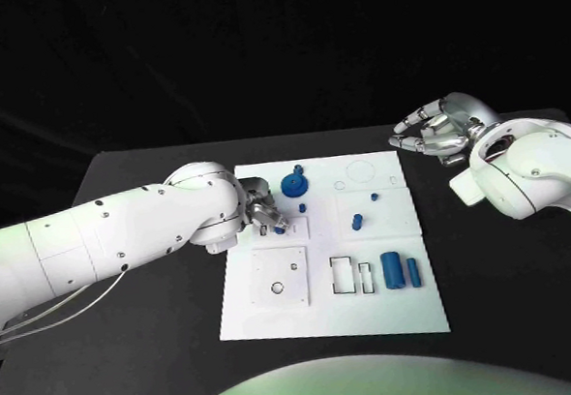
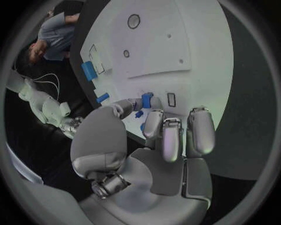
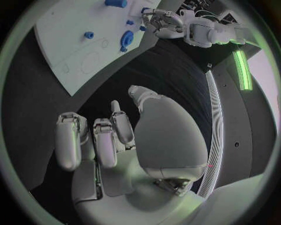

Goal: Assemble the parts on the task board

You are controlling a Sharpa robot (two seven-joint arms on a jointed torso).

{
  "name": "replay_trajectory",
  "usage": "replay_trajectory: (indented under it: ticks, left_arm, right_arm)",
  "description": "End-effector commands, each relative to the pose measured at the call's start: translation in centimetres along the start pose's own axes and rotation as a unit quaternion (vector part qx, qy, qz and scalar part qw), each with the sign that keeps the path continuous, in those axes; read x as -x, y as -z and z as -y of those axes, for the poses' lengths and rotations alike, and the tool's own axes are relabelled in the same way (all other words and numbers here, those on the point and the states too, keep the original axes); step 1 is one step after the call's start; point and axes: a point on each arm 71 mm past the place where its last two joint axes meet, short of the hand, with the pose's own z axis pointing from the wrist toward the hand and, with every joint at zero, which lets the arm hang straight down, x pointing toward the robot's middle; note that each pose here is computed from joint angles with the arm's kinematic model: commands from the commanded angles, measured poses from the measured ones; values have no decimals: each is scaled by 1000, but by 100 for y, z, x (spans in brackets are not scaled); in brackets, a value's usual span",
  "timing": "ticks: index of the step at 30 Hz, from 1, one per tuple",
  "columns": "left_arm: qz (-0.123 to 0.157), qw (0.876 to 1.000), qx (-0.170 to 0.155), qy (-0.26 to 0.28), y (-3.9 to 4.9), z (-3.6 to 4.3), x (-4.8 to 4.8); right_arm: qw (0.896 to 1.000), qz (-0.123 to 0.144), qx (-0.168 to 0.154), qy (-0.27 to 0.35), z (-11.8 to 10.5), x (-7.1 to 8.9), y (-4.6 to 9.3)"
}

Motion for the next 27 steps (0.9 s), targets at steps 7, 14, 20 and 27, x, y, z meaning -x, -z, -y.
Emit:
replay_trajectory:
  ticks: [7,14,20,27]
  left_arm:
    - [-18,1000,10,-9,-35,-12,-33]
    - [-19,1000,14,-9,-45,-29,-27]
    - [-22,1000,16,-10,-49,-39,-27]
    - [-21,1000,20,-9,-47,-60,-22]
  right_arm:
    - [1000,-6,5,3,-2,-13,0]
    - [1000,-6,5,3,2,-13,0]
    - [1000,-6,5,3,4,-14,0]
    - [1000,-5,5,3,9,-8,1]
